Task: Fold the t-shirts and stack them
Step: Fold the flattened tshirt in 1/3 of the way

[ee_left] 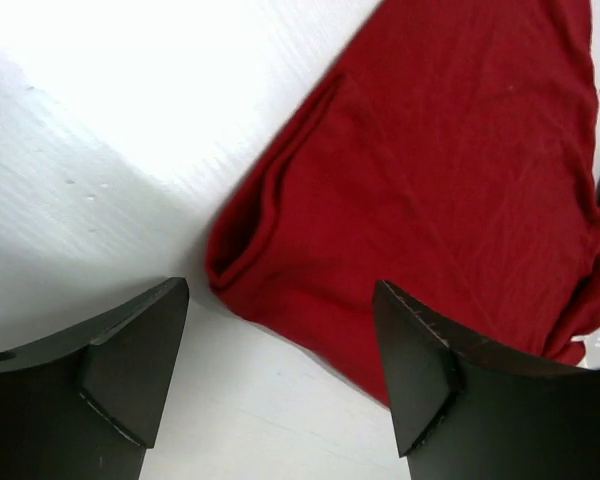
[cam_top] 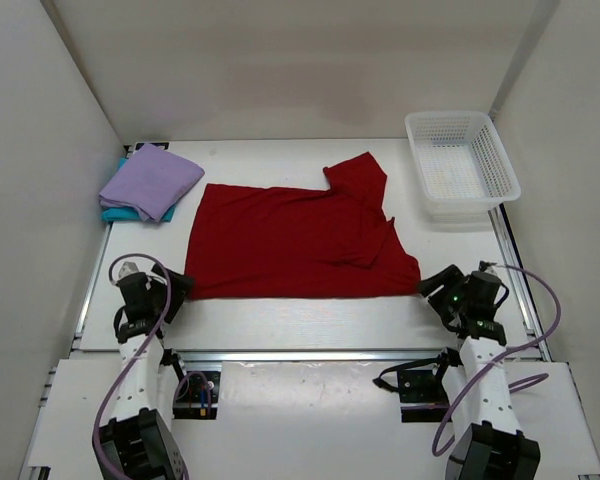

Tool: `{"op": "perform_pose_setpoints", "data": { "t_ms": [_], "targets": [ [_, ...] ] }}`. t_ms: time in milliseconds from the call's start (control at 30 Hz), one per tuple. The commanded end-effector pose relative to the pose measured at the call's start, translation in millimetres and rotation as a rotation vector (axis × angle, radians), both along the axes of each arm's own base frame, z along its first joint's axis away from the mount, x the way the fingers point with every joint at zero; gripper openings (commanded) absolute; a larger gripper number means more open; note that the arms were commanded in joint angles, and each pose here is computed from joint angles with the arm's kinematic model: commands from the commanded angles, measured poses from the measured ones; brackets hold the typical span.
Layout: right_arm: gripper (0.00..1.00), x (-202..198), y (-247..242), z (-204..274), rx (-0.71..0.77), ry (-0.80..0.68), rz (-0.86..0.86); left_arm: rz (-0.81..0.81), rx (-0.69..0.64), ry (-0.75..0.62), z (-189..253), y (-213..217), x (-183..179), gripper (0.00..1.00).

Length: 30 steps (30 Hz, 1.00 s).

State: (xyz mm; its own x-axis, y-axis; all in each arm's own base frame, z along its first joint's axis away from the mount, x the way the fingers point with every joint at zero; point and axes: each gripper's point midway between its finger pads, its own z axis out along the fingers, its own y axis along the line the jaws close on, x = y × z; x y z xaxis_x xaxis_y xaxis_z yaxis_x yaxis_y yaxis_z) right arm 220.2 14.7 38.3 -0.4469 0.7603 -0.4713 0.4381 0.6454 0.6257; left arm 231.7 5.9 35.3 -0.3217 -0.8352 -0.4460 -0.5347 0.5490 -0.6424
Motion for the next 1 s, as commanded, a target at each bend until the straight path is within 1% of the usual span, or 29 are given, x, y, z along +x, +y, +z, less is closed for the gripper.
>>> {"op": "perform_pose_setpoints", "data": {
  "t_ms": [0,33,67,100,133,167,200,233,267,300,333,367,400,433,467,500,533,567,600,633,667,700,733,767,800,833,867,900,967],
  "targets": [
    [0.58,22,-4,53,-0.11,-0.106,0.063,-0.034,0.07,-0.011,28,3,10,0.86],
    [0.52,27,1,59,-0.108,-0.124,0.089,-0.054,0.087,-0.017,32,1,12,0.84],
    [0.46,32,15,67,-0.11,-0.153,0.156,-0.073,0.121,-0.051,44,1,17,0.8],
    [0.42,34,31,67,-0.107,-0.164,0.218,-0.081,0.134,-0.082,51,1,22,0.73],
    [0.26,42,37,69,-0.111,-0.171,0.238,-0.131,0.129,-0.103,53,-9,24,0.58],
    [0.13,44,56,60,-0.117,-0.141,0.302,-0.165,0.122,-0.125,52,-16,26,0.45],
    [0.08,46,74,55,-0.129,-0.114,0.376,-0.214,0.099,-0.152,54,-29,29,0.3],
    [0.02,53,80,62,-0.147,-0.132,0.401,-0.247,0.087,-0.155,53,-37,31,0.26],
    [0.0,59,95,61,-0.141,-0.131,0.453,-0.28,0.103,-0.157,53,-49,32,0.23],
    [0.0,63,102,55,-0.141,-0.122,0.483,-0.357,0.112,-0.175,58,-70,35,0.22],
    [0.01,70,106,56,-0.133,-0.121,0.498,-0.363,0.137,-0.183,64,-75,43,0.21],
    [0.02,81,108,70,-0.137,-0.157,0.506,-0.394,0.174,-0.176,63,-87,43,0.22],
    [0.03,86,105,64,-0.142,-0.124,0.502,-0.431,0.191,-0.195,68,-100,48,0.23],
    [0.06,105,105,75,-0.175,-0.15,0.514,-0.425,0.21,-0.213,76,-102,59,0.25],
    [0.08,120,107,90,-0.198,-0.175,0.517,-0.429,0.199,-0.222,78,-105,63,0.26],
    [0.11,131,102,80,-0.234,-0.146,0.525,-0.403,0.165,-0.232,83,-101,78,0.28],
    [0.14,149,100,84,-0.264,-0.155,0.525,-0.43,0.123,-0.244,87,-109,89,0.28],
    [0.18,165,99,97,-0.276,-0.175,0.523,-0.432,0.102,-0.249,91,-108,96,0.28],
    [0.24,174,95,86,-0.27,-0.137,0.531,-0.417,0.103,-0.235,91,-106,110,0.28],
    [0.28,189,94,85,-0.283,-0.129,0.532,-0.415,0.112,-0.233,96,-105,126,0.29],
    [0.33,204,94,96,-0.31,-0.157,0.543,-0.407,0.108,-0.187,81,-103,132,0.29],
    [0.36,218,93,96,-0.326,-0.142,0.552,-0.406,0.096,-0.184,83,-102,147,0.29],
    [0.38,223,95,80,-0.331,-0.102,0.576,-0.384,0.081,-0.191,88,-96,159,0.29],
    [0.39,238,96,82,-0.348,-0.115,0.591,-0.397,0.056,-0.196,86,-99,171,0.29],
    [0.39,247,98,91,-0.364,-0.124,0.605,-0.387,0.025,-0.187,83,-98,177,0.29],
    [0.39,250,95,76,-0.367,-0.072,0.609,-0.363,0.011,-0.158,72,-92,187,0.29],
    [0.4,261,94,75,-0.373,-0.073,0.616,-0.385,-0.006,-0.155,68,-97,197,0.29],
    [0.4,270,99,86,-0.379,-0.099,0.629,-0.394,-0.019,-0.139,62,-100,205,0.29],
    [0.41,280,94,75,-0.371,-0.071,0.64,-0.394,-0.027,-0.124,54,-97,215,0.28]
  ]
}}
